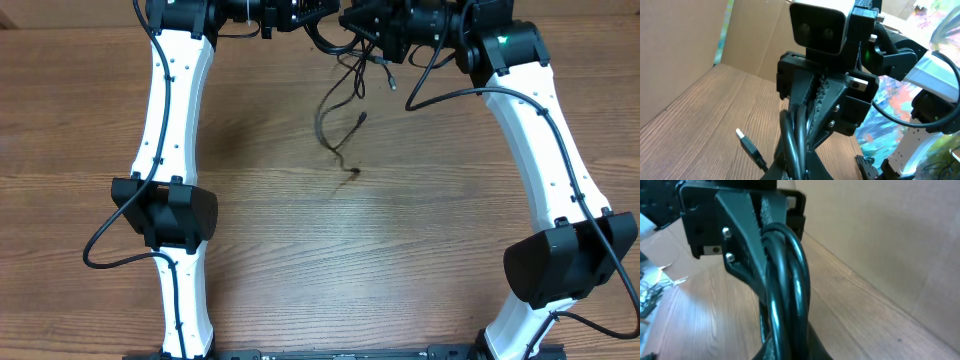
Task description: Untangle cables
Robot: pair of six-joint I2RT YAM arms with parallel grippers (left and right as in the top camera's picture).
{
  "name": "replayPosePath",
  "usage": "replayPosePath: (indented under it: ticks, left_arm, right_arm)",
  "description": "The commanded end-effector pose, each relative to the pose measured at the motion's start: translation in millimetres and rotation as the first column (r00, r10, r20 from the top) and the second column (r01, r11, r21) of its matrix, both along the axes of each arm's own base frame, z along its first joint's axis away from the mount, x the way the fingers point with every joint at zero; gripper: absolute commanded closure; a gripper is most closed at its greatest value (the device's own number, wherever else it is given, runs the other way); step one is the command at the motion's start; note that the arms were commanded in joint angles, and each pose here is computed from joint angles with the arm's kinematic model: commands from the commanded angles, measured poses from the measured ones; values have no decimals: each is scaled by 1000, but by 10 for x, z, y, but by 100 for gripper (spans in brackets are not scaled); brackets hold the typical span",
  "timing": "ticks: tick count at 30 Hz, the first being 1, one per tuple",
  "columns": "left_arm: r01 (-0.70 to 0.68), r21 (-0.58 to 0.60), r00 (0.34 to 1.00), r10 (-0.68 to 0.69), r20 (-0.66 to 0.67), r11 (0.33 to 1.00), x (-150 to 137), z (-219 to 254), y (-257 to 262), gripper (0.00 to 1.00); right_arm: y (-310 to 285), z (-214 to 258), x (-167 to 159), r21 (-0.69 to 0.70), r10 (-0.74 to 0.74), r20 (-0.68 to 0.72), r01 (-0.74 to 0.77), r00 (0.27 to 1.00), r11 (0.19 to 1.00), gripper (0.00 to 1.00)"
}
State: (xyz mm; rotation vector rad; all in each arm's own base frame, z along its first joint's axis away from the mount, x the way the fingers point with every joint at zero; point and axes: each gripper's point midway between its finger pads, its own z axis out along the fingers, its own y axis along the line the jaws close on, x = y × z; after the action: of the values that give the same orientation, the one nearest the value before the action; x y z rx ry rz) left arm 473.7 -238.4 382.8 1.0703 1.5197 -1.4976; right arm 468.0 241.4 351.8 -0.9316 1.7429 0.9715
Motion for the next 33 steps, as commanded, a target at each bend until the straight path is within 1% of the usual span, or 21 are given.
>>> replayPosePath:
  ticks: [1, 2, 5, 6, 9, 10, 12, 13, 16, 17, 18, 19, 21, 24, 26, 27, 28, 29, 30, 32, 33]
  left_arm:
    - [-71, 25, 997, 72, -2, 997, 104, 48, 59, 91]
    - [-116, 40, 993, 117, -27, 992, 187, 35, 91, 88]
    - [-208, 66, 973, 213, -83, 976, 362, 29, 156, 85]
    - [-224, 64, 969, 229, -97, 972, 396, 50, 165, 85]
    - [-226, 47, 971, 229, -71, 973, 415, 115, 162, 83]
    - [-227, 44, 971, 229, -62, 973, 419, 126, 162, 85]
    - [-226, 43, 972, 228, -58, 973, 418, 131, 154, 93]
    - [-225, 43, 972, 228, -59, 973, 417, 130, 154, 96]
    - [-223, 45, 972, 226, -68, 974, 410, 120, 153, 96]
    - [-221, 47, 972, 224, -73, 974, 406, 115, 153, 93]
    - [-222, 50, 971, 226, -81, 974, 405, 103, 160, 83]
    - [-223, 54, 970, 227, -87, 973, 404, 89, 166, 76]
    - [-226, 65, 966, 232, -113, 972, 400, 49, 184, 69]
    - [-233, 89, 953, 246, -176, 968, 391, -32, 225, 68]
    - [-290, 140, 913, 317, -255, 947, 467, -151, 295, 69]
    - [-330, 178, 875, 371, -310, 927, 524, -229, 338, 69]
    - [-378, 228, 816, 439, -376, 897, 590, -332, 404, 67]
    - [-409, 271, 764, 489, -421, 871, 630, -419, 452, 66]
    - [-431, 305, 726, 527, -442, 849, 655, -492, 487, 66]
    - [-455, 342, 695, 568, -440, 822, 686, -569, 521, 66]
    - [-458, 347, 694, 573, -436, 818, 689, -578, 502, 66]
  right_arm:
    - [-17, -66, -36, -4, 11, -35, -11, 999, 1000, 96]
    - [-30, -82, -40, -6, 9, -45, -9, 999, 1000, 96]
    - [-46, -108, -39, -12, 0, -59, -1, 998, 1000, 96]
    - [-56, -128, -32, -19, -9, -66, 8, 998, 1000, 96]
    - [-107, -212, 16, -56, -59, -86, 54, 995, 997, 96]
    - [-116, -226, 21, -60, -67, -92, 62, 993, 996, 96]
    - [-116, -226, 21, -58, -70, -100, 65, 993, 996, 96]
    - [-115, -222, 24, -53, -74, -108, 68, 991, 996, 96]
    - [-116, -217, 28, -49, -77, -114, 72, 990, 996, 96]
    - [-116, -217, 28, -49, -77, -114, 72, 991, 996, 96]
    - [-116, -210, 33, -46, -80, -116, 75, 990, 996, 96]
    - [-113, -188, 47, -33, -89, -129, 85, 988, 996, 96]
    - [-133, -116, 104, 9, -119, -169, 122, 978, 992, 96]
    - [-186, -19, 187, 55, -152, -198, 166, 968, 985, 96]
    - [-228, 13, 223, 65, -162, -189, 177, 969, 982, 96]
    - [-245, 23, 235, 67, -165, -183, 180, 969, 981, 96]
    - [-249, 29, 240, 68, -166, -179, 180, 970, 981, 96]
    - [-252, 32, 243, 69, -167, -178, 181, 970, 981, 96]
    - [-252, 35, 244, 71, -167, -180, 182, 969, 981, 96]
    - [-251, 42, 247, 80, -172, -200, 191, 965, 978, 96]
    - [-251, 44, 248, 83, -174, -210, 195, 962, 977, 96]
